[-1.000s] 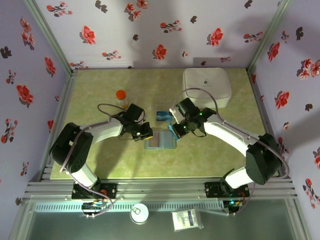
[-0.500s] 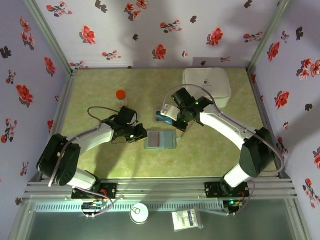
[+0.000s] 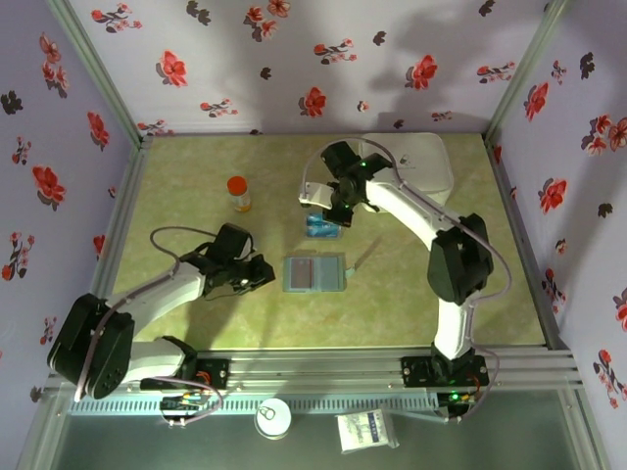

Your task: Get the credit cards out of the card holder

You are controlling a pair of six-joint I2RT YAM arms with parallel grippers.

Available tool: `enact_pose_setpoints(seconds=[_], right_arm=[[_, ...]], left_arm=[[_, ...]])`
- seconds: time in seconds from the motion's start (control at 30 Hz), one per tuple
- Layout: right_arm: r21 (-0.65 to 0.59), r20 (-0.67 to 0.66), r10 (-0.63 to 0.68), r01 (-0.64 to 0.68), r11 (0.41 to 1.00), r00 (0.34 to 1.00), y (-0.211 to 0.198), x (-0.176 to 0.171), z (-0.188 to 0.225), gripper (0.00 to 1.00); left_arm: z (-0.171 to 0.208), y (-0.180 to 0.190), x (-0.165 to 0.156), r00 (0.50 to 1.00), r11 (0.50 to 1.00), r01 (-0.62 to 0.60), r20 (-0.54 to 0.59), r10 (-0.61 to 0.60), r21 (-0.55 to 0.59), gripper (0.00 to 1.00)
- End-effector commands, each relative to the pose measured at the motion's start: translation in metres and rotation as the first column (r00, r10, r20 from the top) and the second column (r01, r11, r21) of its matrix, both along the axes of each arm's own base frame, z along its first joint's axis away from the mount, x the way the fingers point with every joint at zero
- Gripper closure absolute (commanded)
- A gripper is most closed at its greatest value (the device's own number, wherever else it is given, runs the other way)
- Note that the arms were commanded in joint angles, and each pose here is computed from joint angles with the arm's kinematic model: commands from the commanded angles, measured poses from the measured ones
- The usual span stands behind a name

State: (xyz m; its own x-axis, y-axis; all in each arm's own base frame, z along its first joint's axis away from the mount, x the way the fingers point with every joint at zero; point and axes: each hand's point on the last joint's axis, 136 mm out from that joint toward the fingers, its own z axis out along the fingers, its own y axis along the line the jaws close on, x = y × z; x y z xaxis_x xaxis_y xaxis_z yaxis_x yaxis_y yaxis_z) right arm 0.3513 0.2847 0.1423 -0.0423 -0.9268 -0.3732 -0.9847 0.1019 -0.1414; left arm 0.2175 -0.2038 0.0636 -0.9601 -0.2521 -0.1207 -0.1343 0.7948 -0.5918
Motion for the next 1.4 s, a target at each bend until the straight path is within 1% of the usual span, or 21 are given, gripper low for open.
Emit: enact_pose_setpoints(seconds=[0.0,0.3,0.7,0.73,0.8,0.83,0.97,1.07,1.2,1.37], right_arm=[[-0.005,-0.064,0.054,-0.055,0.998,0.997,-0.001,0.001,-0.004,1.0],[-0.021,-0.129,0.085,-0.088,0.996,0.988,0.005,0.022,-0.024,1.0],[-0.073,-0.175,0.082,-0.096,0.993,0.981,-0.002,0.027,-0.047,1.0],[-0.075,-0.176,0.081,-0.096,0.993,0.981,-0.003,0.027,-0.047,0.99],[-0.073,-0.174,0.078,-0.092,0.993,0.982,-0.003,0.026,-0.045,0.91],[-0.069,-0.172,0.077,-0.09,0.994,0.982,-0.003,0.026,-0.043,0.89],[-0.061,-0.149,0.062,-0.071,0.996,0.987,-0.004,0.026,-0.032,0.86],[-0.054,-0.125,0.038,-0.046,0.997,0.991,-0.005,0.027,-0.025,0.86],[-0.02,-0.094,-0.035,0.033,0.999,0.995,-0.005,0.029,-0.017,0.86],[0.09,-0.077,-0.181,0.188,0.978,0.98,0.006,0.03,-0.008,0.85]], left_arm=[[0.002,0.014,-0.002,0.998,0.998,-0.061,-0.002,0.061,0.013,0.87],[0.003,0.03,-0.008,0.995,0.995,-0.099,-0.011,0.1,0.03,0.85],[0.002,0.039,-0.008,0.994,0.993,-0.109,-0.018,0.11,0.046,0.84],[0.002,0.039,-0.008,0.994,0.993,-0.109,-0.019,0.11,0.045,0.84],[0.002,0.039,-0.007,0.994,0.993,-0.108,-0.018,0.109,0.042,0.84],[0.002,0.039,-0.006,0.994,0.993,-0.11,-0.018,0.111,0.042,0.84],[0.003,0.037,-0.005,0.994,0.994,-0.107,-0.016,0.107,0.037,0.84],[0.004,0.035,-0.004,0.994,0.994,-0.104,-0.014,0.104,0.031,0.84],[0.006,0.032,0.001,0.995,0.995,-0.1,-0.006,0.1,0.02,0.83],[0.008,0.026,0.007,0.996,0.996,-0.086,0.003,0.086,0.002,0.83]])
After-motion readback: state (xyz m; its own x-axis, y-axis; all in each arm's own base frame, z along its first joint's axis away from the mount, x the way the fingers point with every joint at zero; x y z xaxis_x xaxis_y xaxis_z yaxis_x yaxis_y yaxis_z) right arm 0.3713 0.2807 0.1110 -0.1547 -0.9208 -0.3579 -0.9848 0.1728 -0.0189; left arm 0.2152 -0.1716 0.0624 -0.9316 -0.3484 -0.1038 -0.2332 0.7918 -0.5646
